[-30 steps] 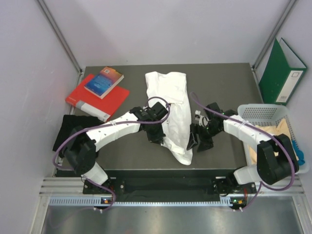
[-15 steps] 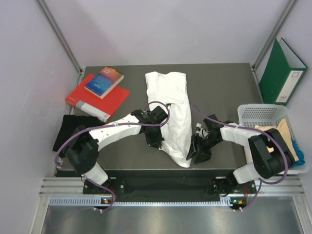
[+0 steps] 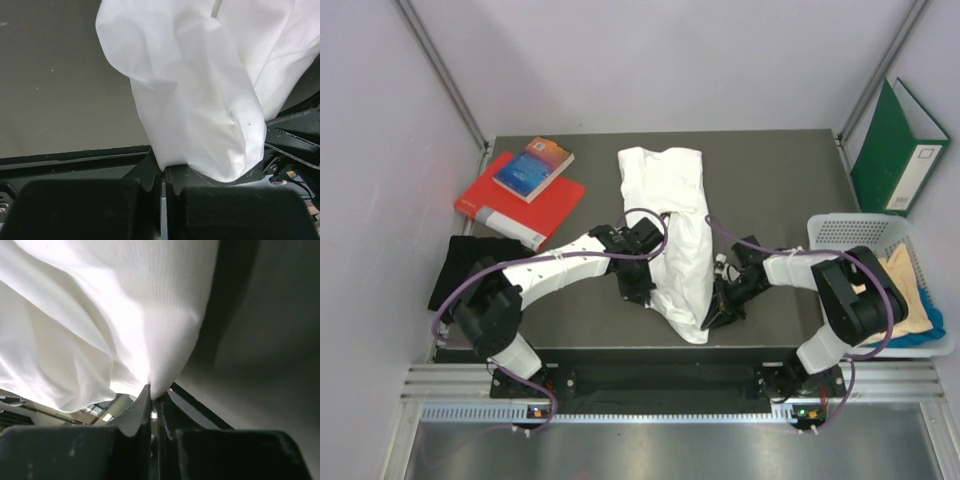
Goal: Fold and stack the t-shirts
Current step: Grab the bottom of the folded rectangular tshirt with both arms, then fold the folded rectangular tshirt in 1/3 of the way
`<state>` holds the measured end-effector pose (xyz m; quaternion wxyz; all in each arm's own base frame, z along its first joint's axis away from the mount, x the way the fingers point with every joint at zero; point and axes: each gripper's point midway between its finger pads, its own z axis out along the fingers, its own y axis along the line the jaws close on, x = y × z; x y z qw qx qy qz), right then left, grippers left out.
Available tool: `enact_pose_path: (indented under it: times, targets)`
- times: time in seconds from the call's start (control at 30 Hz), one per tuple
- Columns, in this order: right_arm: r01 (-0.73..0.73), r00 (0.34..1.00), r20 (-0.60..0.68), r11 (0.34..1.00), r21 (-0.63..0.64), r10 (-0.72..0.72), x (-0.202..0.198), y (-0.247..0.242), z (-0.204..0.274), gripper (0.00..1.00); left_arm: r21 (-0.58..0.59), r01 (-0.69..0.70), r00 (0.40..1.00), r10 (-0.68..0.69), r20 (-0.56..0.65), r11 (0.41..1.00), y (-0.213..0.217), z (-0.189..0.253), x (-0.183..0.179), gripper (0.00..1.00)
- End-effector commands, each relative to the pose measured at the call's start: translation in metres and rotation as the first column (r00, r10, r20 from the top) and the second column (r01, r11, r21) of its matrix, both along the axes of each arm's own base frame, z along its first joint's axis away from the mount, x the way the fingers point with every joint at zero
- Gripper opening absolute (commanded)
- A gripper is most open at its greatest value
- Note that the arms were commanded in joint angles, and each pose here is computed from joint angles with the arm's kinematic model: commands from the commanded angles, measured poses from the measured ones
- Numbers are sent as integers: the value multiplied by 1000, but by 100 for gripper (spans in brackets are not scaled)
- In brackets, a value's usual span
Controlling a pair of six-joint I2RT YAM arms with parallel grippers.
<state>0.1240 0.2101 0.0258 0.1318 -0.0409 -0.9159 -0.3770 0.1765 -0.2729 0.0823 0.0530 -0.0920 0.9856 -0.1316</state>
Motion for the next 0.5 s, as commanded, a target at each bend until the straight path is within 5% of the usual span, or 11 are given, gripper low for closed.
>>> enact_pose_path:
  times: [0.0,0.27,0.47]
  targets:
    - [-53,997,53,998,26,52,8,6,27,0,29,-9,1000,8,28,1000,7,12,3,0]
    - [-63,960,274,997,42,49,67,16,100,0,43,-51,989,44,143,998,11,43,33,0]
    - [-27,944,329,999,30,15,112,10,105,0,54,-60,983,50,177,997,11,47,73,0]
